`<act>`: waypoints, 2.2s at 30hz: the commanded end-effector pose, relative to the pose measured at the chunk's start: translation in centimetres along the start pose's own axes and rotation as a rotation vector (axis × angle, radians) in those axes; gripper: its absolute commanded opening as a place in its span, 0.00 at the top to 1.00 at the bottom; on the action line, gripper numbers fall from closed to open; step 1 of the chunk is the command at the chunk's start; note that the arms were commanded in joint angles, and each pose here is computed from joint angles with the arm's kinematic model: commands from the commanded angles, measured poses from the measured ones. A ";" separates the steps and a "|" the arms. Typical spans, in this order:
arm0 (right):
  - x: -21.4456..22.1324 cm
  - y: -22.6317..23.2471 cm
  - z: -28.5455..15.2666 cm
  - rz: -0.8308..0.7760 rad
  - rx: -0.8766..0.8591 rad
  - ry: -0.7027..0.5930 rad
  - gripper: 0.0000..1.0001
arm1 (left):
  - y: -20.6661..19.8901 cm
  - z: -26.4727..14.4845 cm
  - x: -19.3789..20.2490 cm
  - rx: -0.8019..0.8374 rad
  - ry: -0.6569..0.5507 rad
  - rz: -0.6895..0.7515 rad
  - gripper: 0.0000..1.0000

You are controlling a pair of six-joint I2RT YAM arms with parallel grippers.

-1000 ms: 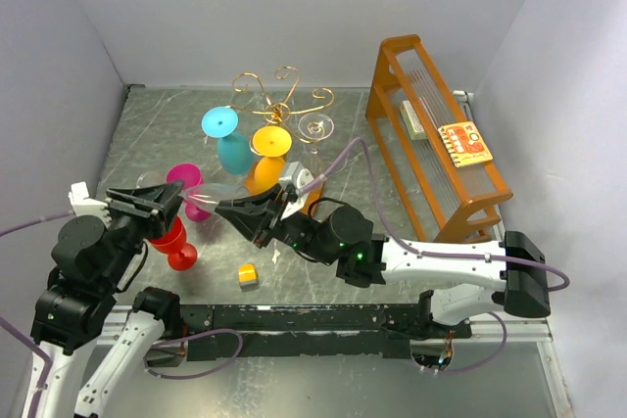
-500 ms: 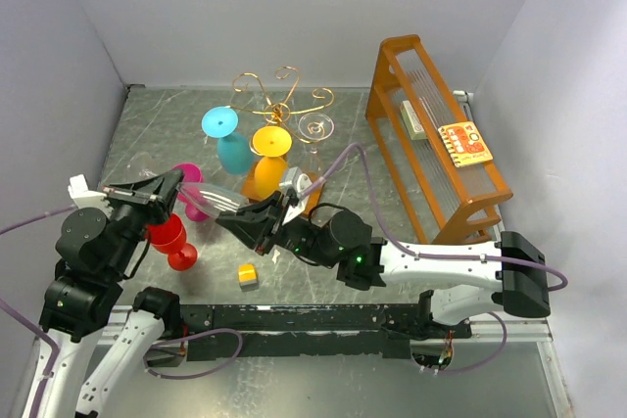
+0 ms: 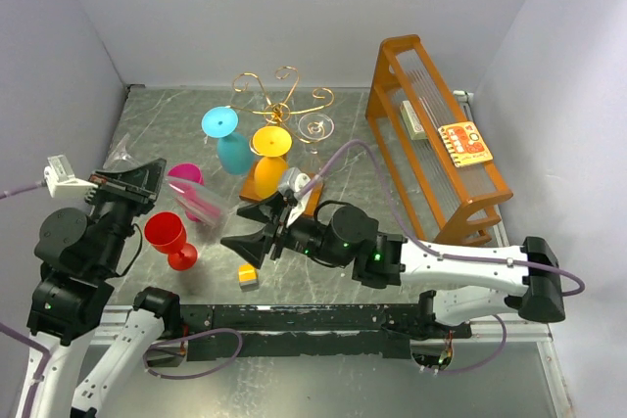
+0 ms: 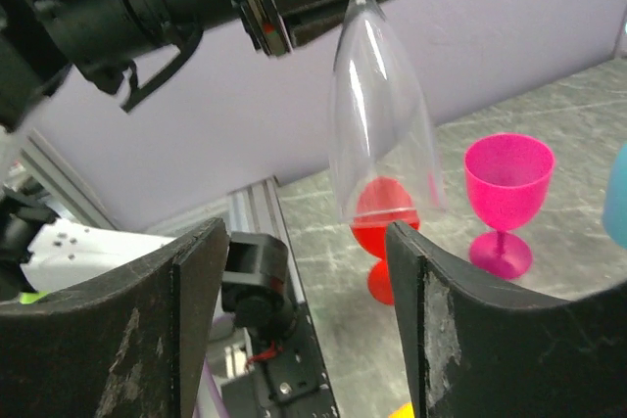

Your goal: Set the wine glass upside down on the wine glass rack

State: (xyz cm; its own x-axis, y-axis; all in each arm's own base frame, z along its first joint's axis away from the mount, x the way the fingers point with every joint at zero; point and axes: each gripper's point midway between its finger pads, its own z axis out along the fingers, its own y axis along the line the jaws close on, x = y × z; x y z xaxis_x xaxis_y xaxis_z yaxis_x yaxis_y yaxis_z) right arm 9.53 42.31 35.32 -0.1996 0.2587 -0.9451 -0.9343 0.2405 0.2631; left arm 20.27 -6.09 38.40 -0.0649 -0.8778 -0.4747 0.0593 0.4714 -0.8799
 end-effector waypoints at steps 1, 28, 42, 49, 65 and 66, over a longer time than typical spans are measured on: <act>0.5 -0.5 -1.4 -0.095 0.027 0.141 0.33 | -2.8 -0.9 -3.8 0.113 -0.140 0.441 0.93; -11.3 -2.8 7.1 0.503 0.107 0.000 0.39 | -8.0 -2.8 1.7 0.704 -0.054 1.173 0.93; -13.7 -2.6 5.9 0.522 0.075 -0.106 0.42 | -4.8 0.0 -0.7 0.435 -0.096 1.136 0.93; -12.5 -2.0 8.0 0.551 0.044 -0.034 0.42 | -4.9 0.1 0.9 0.514 -0.051 1.183 0.93; -10.1 -0.7 10.7 0.749 -0.014 0.065 0.73 | -4.8 -0.4 1.9 0.579 -0.033 1.260 0.93; -10.1 -0.7 10.6 0.760 -0.016 0.066 0.77 | -4.7 -0.5 1.8 0.576 -0.038 1.259 0.93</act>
State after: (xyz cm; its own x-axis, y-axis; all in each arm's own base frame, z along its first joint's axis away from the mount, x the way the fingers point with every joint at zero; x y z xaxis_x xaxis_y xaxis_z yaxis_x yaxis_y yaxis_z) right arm 16.07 49.25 46.64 -0.7590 0.3178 -0.5683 -0.5842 0.0531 0.8099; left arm 19.96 -10.00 40.33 0.2991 0.1007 -0.9489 0.4738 0.8475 0.2393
